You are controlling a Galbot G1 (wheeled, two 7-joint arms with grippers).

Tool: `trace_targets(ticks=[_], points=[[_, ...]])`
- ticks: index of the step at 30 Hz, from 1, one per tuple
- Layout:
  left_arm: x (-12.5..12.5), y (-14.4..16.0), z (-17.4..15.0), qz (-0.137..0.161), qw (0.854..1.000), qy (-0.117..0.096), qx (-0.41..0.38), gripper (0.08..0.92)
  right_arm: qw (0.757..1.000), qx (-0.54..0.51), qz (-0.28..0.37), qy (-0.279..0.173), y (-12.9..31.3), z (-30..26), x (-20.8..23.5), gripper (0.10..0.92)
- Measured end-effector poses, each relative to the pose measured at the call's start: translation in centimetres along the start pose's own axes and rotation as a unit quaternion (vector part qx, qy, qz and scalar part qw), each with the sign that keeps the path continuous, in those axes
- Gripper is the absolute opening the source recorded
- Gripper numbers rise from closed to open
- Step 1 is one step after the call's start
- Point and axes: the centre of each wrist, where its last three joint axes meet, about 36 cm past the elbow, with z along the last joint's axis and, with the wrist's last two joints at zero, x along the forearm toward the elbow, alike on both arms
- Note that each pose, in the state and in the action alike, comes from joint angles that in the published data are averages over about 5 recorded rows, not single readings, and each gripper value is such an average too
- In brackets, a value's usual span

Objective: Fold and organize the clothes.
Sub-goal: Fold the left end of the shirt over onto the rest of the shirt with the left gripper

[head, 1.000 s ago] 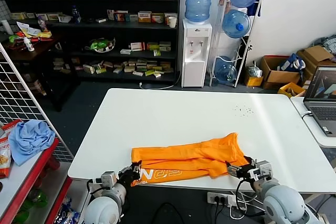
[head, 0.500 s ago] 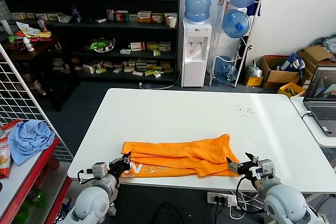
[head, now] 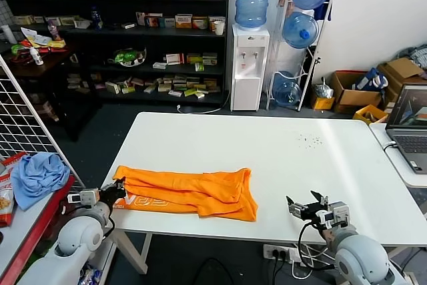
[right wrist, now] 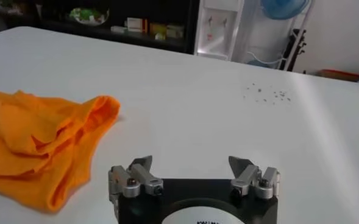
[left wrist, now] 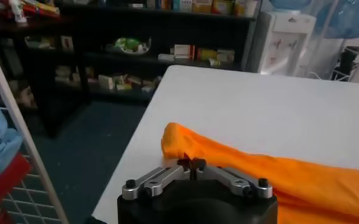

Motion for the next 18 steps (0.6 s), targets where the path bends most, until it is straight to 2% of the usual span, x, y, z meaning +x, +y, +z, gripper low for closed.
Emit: trace_targets(ticks=[7,13,18], points=[[1.7,-2.5,-1.3,0.022,0.999,-0.024,-0.008,0.106,1.000,0.000,0.010,-0.008,-0.2,0.4,0.2,0.823],[3.1,-7.2,-1.6,0.060,0.997,-0.041,-0.005,0.106,1.000,-0.002,0.023,-0.014,-0.4,0.9,0.4,0.823],[3.8,-11.6,-0.7,0.091,0.995,-0.044,0.001,0.106,0.999,-0.005,0.032,-0.017,-0.7,1.4,0.5,0.823]])
